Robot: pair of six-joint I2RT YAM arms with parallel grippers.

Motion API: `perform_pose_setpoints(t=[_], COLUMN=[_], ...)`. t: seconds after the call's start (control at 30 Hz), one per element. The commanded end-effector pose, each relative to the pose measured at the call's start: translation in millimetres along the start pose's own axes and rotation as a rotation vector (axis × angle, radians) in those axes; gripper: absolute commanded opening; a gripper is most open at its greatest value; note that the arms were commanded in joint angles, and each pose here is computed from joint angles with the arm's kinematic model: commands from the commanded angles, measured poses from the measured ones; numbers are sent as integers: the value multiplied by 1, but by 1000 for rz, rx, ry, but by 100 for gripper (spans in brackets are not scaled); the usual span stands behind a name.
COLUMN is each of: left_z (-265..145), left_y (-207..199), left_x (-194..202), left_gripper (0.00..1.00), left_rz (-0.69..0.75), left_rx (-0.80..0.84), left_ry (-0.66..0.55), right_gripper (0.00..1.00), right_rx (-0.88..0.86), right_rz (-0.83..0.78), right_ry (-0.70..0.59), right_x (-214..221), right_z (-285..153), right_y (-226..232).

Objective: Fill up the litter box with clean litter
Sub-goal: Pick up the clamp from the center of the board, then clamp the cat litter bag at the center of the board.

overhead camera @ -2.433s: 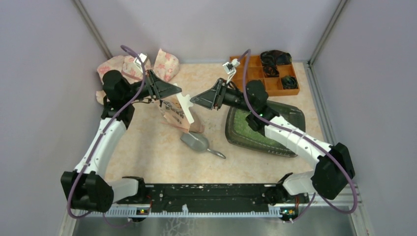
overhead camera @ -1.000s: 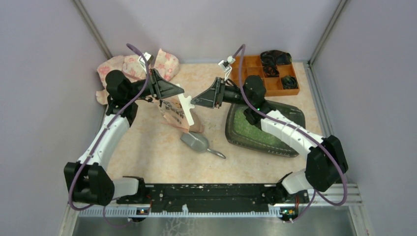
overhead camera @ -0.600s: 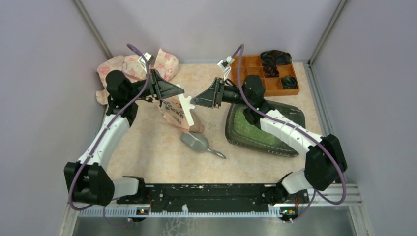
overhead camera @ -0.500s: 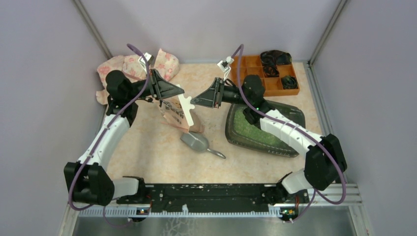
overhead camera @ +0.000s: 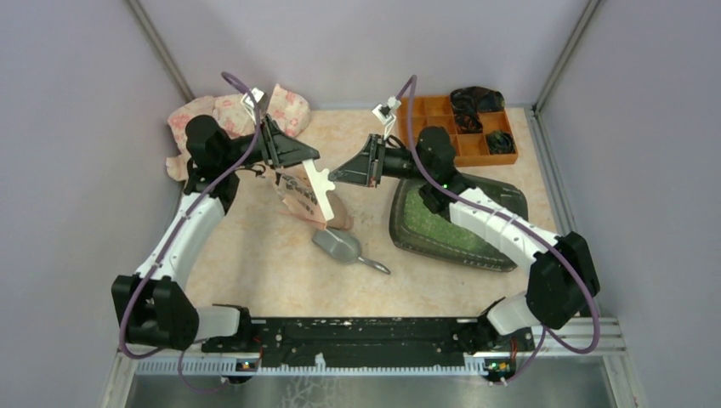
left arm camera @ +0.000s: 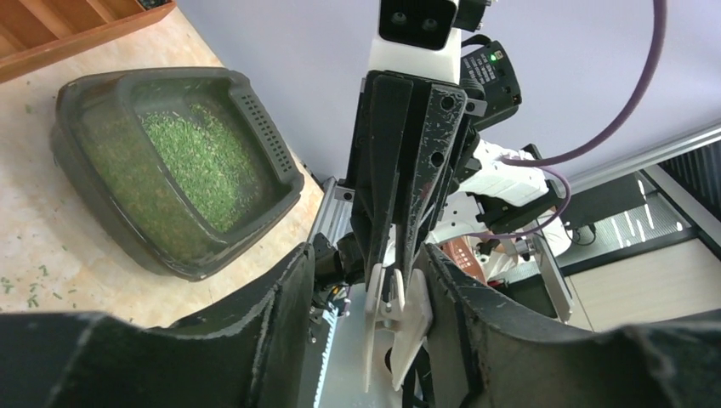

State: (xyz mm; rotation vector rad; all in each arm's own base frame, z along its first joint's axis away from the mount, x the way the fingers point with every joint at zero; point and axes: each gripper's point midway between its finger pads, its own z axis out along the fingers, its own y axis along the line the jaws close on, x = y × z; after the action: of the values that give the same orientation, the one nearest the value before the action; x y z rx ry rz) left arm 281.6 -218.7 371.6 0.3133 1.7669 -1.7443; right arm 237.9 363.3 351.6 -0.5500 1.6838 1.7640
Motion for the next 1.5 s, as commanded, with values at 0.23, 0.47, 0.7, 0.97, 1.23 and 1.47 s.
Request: perform_pose_setpoints(t=[0.23,0.47,0.7,0.97,1.23,1.47], left_z=[-7,-34,-63,-104,-129,-142], left_y=[-4,7,29,102,142,149], left_x=[-46,-74,-101,-89,-73,-72], left_gripper=[62,64,64,63,63,63], left_rz=[97,101,95,14,-19,-22], left_rx=[-58,-121,-284,-680,-846,-875], left_ry=[-72,-158,-300,-364,-356,-371], right_gripper=[0,0,0,0,0,0], right_rx=[-13,39,157,430,661,788], right_rz=[-149,-157,-232,-426,-764,-1054], right_ry=[-11,10,39,133,277,401], right_x=[-31,-33,-47,-57,-43,-48], right_z=[6,11,19,33,65,73], right_y=[31,17,-4,-52,-80,-85])
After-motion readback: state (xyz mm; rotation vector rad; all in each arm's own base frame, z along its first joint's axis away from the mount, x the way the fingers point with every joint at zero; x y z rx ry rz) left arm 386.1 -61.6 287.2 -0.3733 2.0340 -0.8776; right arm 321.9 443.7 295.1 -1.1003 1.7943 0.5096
